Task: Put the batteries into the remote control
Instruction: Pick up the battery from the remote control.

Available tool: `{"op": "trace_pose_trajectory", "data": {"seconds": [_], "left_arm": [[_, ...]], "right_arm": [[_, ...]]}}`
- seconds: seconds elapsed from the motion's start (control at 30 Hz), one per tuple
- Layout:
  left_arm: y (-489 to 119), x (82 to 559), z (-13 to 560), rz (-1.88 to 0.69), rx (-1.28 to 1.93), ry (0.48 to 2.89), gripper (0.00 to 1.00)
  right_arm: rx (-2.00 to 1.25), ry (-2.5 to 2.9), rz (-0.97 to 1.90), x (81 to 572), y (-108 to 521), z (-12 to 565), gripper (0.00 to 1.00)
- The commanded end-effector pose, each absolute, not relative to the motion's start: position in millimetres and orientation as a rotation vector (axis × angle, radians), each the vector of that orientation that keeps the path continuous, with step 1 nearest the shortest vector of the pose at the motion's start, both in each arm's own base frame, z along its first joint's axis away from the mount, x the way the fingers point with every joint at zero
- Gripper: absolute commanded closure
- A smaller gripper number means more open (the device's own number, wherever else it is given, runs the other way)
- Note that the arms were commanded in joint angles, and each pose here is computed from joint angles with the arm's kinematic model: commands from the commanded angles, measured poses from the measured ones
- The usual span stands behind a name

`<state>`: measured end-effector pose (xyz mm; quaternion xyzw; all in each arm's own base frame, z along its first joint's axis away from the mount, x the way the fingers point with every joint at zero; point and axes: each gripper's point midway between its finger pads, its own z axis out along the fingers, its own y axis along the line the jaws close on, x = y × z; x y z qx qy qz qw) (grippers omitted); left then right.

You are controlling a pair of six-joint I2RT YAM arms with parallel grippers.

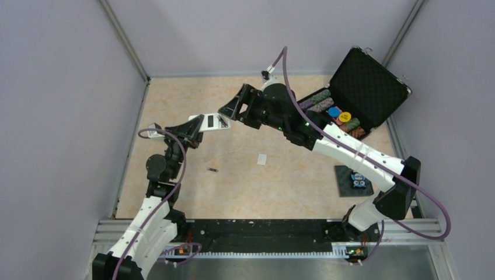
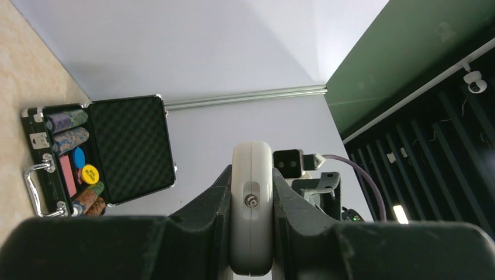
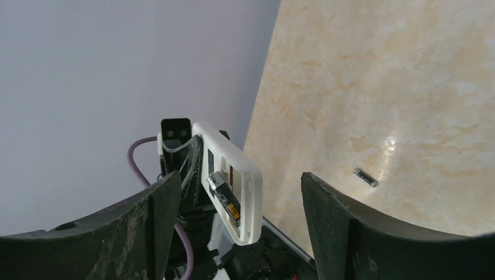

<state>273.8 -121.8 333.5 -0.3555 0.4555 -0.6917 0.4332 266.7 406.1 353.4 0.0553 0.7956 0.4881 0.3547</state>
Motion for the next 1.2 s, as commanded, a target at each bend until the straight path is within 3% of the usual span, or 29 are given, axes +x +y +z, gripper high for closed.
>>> {"op": "trace_pose_trajectory", "data": {"seconds": [0.0,0.27,0.63,0.87,1.17], "left_arm": [[-125,266,345,-1.713,-0.815,1.139,1.00],[-123,266,336,-1.701,-0.825,1.140,1.00],[-122,262,336,-1.707,-0.807,1.124,1.00],[-123,263,333,-1.700,-0.810,1.133,1.00],[-122,266,333,-1.696,-0.819,1.130,1.00]], "right_arm": [[-0.051,1.934,1.159,267,392,395,0.27],[-0.307,1.862,0.968,252,404,418,0.27],[-0.541,1.861,0.753,241,431,413,0.50],[-0.584,1.895,0.682,243,440,395,0.59],[-0.661,1.937,0.609,241,434,377,0.57]]}}
